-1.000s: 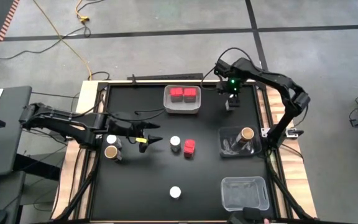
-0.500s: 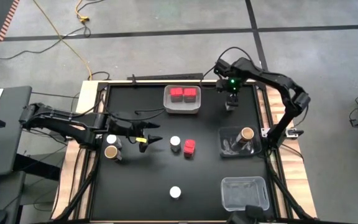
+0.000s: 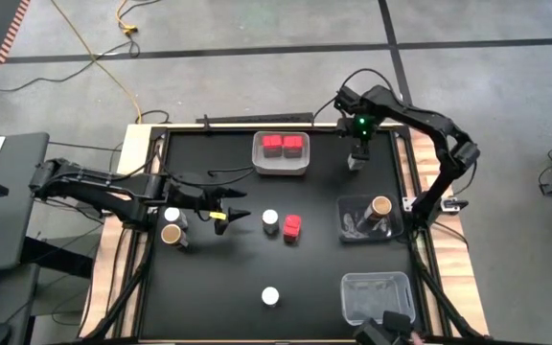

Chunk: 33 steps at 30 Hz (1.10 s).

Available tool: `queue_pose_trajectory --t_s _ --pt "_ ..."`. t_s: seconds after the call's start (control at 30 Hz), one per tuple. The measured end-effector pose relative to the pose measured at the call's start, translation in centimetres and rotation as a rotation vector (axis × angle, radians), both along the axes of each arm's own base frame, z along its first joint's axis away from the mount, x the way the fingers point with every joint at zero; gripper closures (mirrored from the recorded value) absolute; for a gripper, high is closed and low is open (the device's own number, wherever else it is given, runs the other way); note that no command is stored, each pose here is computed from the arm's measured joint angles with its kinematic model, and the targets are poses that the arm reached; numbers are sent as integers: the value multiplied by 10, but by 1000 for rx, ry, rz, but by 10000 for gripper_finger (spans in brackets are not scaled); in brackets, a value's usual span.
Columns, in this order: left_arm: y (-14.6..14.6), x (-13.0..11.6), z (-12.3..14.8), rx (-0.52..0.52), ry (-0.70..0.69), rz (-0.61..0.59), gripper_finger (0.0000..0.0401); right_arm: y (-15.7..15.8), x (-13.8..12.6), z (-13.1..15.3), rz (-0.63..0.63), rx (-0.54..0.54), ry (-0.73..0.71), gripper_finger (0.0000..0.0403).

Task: Sort spices by type
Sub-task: Put the top right white seasoning bottle into the transparent bin

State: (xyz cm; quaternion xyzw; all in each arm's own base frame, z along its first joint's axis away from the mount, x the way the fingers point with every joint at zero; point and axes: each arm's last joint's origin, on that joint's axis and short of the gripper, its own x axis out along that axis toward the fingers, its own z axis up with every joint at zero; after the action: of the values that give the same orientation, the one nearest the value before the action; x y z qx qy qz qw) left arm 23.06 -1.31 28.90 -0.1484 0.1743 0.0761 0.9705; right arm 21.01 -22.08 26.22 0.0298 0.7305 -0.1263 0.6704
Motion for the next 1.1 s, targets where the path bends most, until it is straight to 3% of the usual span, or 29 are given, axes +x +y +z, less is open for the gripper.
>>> queue_pose_trajectory --t_s 0.23,0.63,0.8,1.1 --pt "0 0 0 -2 -1 1 111 -3 1 0 -71 -27 -31 18" --pt "0 0 0 -6 -2 11 111 13 -3 -23 172 99 72 23" --pt "1 0 0 -1 -1 24 111 15 -1 -31 189 88 81 23" --pt "1 0 0 2 -2 33 111 10 4 -17 169 40 40 23"
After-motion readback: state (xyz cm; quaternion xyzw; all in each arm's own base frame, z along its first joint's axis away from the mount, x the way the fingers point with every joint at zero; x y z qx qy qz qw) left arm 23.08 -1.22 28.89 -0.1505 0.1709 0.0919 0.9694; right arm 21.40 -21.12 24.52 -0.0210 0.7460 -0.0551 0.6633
